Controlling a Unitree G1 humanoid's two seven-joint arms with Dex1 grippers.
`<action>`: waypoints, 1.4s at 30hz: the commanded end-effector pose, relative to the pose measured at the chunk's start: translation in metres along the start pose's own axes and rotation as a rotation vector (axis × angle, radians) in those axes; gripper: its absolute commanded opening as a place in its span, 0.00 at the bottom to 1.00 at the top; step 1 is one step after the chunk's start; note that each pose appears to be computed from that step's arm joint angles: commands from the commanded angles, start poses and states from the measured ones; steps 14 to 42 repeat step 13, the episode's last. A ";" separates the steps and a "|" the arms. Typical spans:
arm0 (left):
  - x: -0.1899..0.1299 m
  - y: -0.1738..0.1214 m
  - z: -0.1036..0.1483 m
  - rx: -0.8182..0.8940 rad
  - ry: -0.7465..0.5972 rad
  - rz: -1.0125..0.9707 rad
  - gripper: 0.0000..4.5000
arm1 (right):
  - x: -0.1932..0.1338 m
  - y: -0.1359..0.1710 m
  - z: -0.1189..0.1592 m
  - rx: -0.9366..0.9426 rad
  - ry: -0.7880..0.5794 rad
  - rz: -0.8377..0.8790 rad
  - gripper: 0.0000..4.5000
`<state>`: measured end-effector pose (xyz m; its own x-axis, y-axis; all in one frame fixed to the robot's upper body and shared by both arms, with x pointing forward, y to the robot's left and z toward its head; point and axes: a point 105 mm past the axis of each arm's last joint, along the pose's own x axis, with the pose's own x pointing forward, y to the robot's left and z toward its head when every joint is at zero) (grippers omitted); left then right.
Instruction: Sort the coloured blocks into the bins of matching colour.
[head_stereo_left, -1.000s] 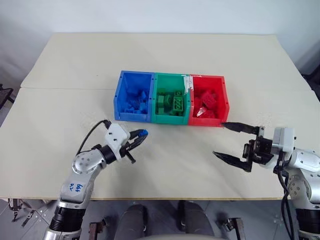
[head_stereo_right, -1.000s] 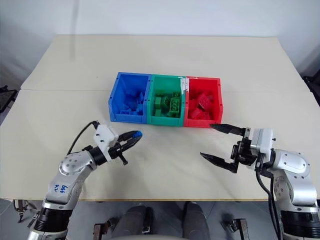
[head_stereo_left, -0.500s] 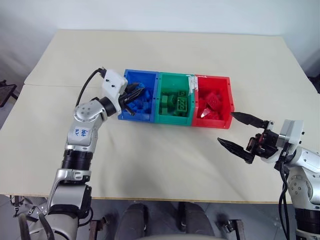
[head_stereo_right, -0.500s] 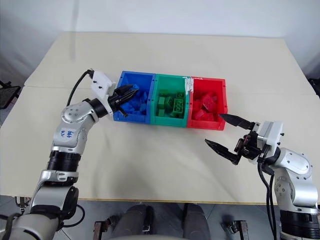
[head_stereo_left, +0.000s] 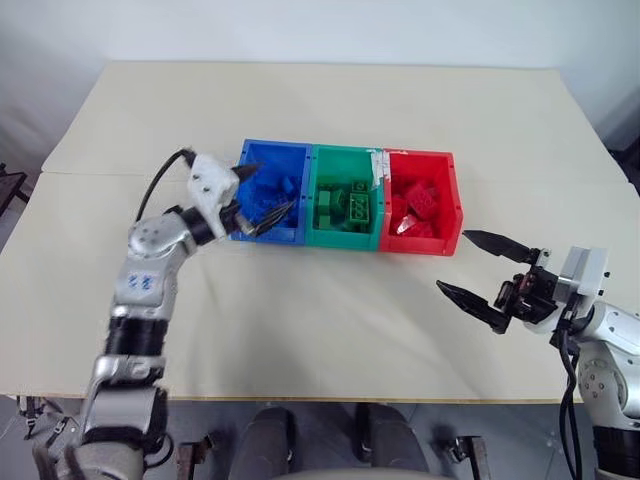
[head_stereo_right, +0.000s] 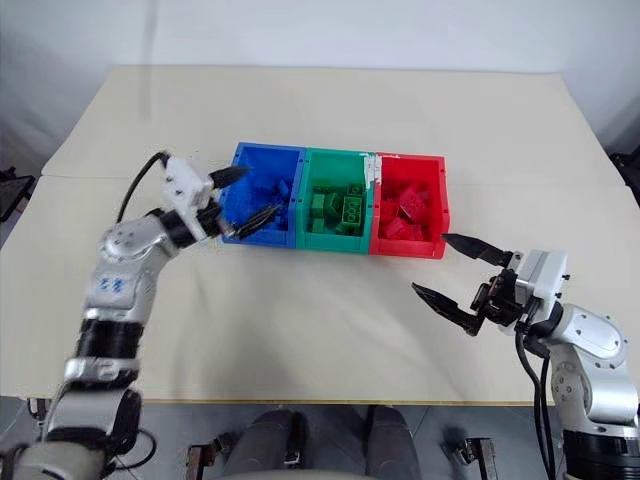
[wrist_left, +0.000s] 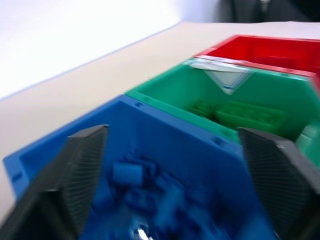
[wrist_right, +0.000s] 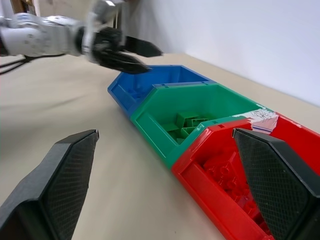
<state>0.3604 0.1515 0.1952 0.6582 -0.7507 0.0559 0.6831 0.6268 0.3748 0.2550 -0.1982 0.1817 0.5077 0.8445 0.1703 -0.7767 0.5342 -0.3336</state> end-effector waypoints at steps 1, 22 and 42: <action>-0.035 -0.007 0.010 0.025 0.001 -0.058 0.99 | -0.006 -0.004 0.007 -0.049 0.006 0.027 1.00; -0.128 -0.002 -0.035 0.006 0.222 0.103 0.99 | -0.018 -0.012 -0.015 -0.031 0.073 0.068 1.00; -0.128 -0.002 -0.035 0.006 0.222 0.103 0.99 | -0.018 -0.012 -0.015 -0.031 0.073 0.068 1.00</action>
